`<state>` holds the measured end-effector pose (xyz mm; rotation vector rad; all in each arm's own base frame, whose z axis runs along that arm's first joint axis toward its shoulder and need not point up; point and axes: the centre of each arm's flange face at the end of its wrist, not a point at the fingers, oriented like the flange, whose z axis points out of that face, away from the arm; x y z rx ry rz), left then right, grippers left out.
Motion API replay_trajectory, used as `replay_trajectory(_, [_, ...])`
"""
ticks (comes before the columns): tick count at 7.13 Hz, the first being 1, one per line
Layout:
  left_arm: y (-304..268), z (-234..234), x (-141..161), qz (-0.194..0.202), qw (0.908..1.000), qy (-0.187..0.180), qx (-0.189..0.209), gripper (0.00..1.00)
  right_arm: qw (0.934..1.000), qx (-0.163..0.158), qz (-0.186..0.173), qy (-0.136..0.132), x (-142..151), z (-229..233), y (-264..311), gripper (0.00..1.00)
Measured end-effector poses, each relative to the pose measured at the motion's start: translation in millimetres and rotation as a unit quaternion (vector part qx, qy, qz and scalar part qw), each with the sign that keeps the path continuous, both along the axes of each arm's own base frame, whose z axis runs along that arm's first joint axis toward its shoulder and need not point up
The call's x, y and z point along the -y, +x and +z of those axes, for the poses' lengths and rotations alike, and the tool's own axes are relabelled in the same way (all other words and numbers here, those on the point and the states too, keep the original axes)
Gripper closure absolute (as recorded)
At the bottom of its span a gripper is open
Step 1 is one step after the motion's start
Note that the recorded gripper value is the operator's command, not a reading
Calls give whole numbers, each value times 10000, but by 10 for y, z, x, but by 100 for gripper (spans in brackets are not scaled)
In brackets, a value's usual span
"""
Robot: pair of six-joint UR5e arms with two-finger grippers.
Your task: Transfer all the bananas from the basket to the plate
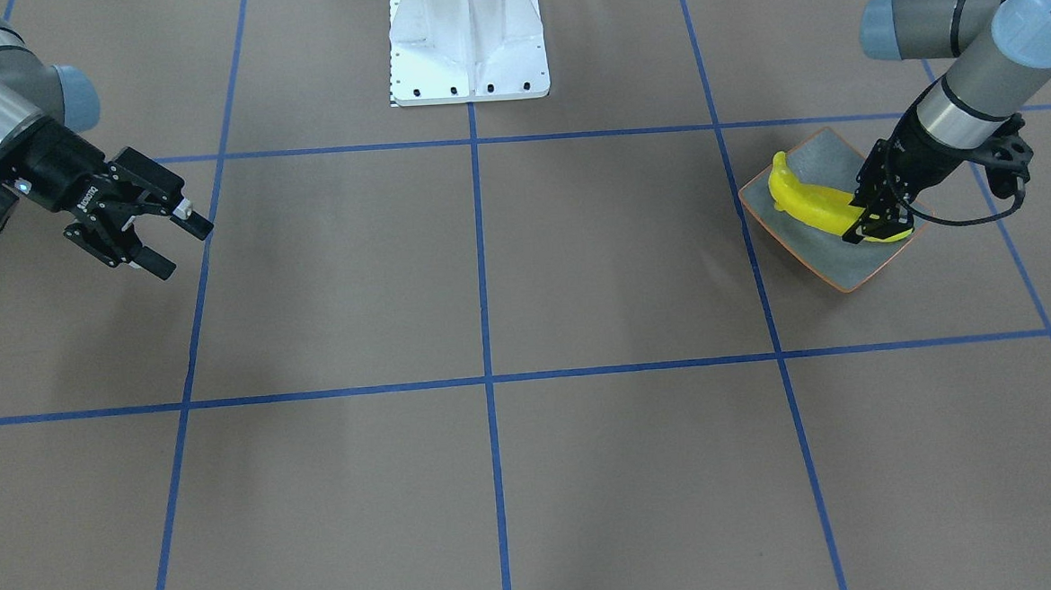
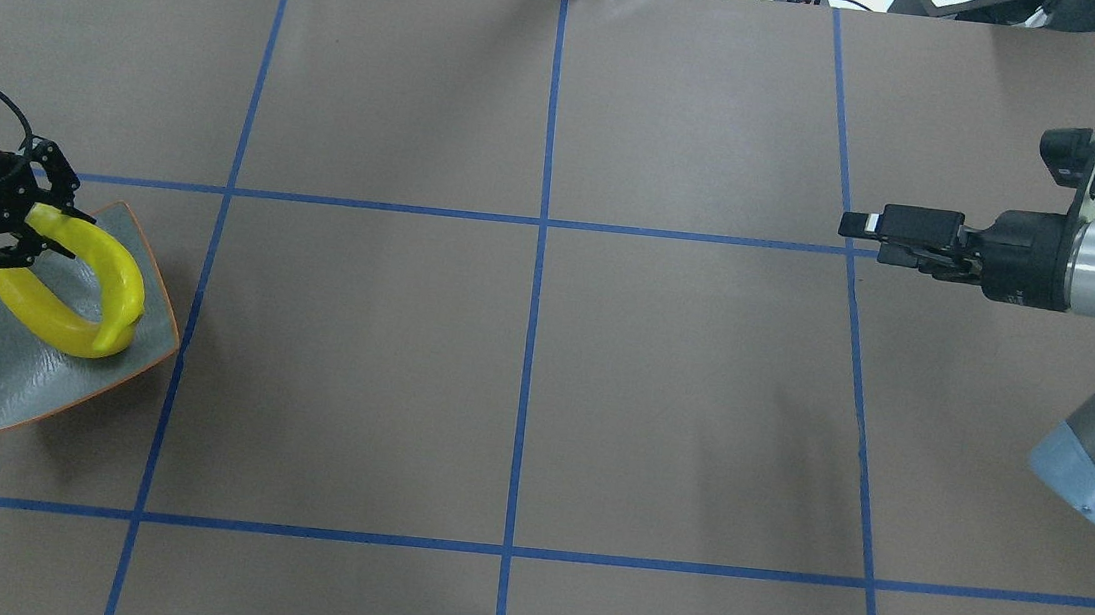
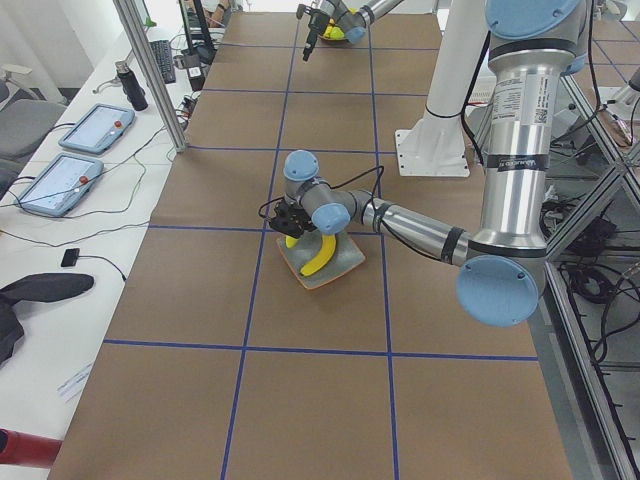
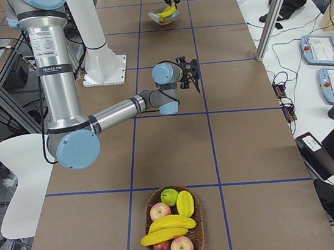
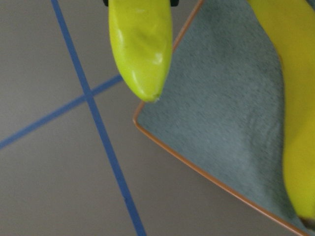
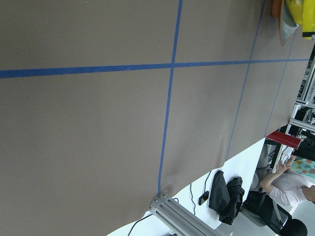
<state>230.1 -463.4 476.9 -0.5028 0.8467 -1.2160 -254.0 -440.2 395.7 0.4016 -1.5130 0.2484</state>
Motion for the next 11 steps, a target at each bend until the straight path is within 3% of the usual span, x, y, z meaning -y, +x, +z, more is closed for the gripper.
replay_trajectory(4, [-307, 370, -294, -105, 9984, -462, 303, 100, 9999, -52, 72, -60, 16, 83, 3, 0])
replay_trajectory(8, [-352, 528, -450, -103, 9967, -671, 439, 86, 9999, -63, 81, -72, 19, 104, 8, 0])
replay_trajectory(11, [-157, 505, -602, 125, 9965, -706, 433, 83, 9999, -98, 84, -113, -9, 163, 36, 0])
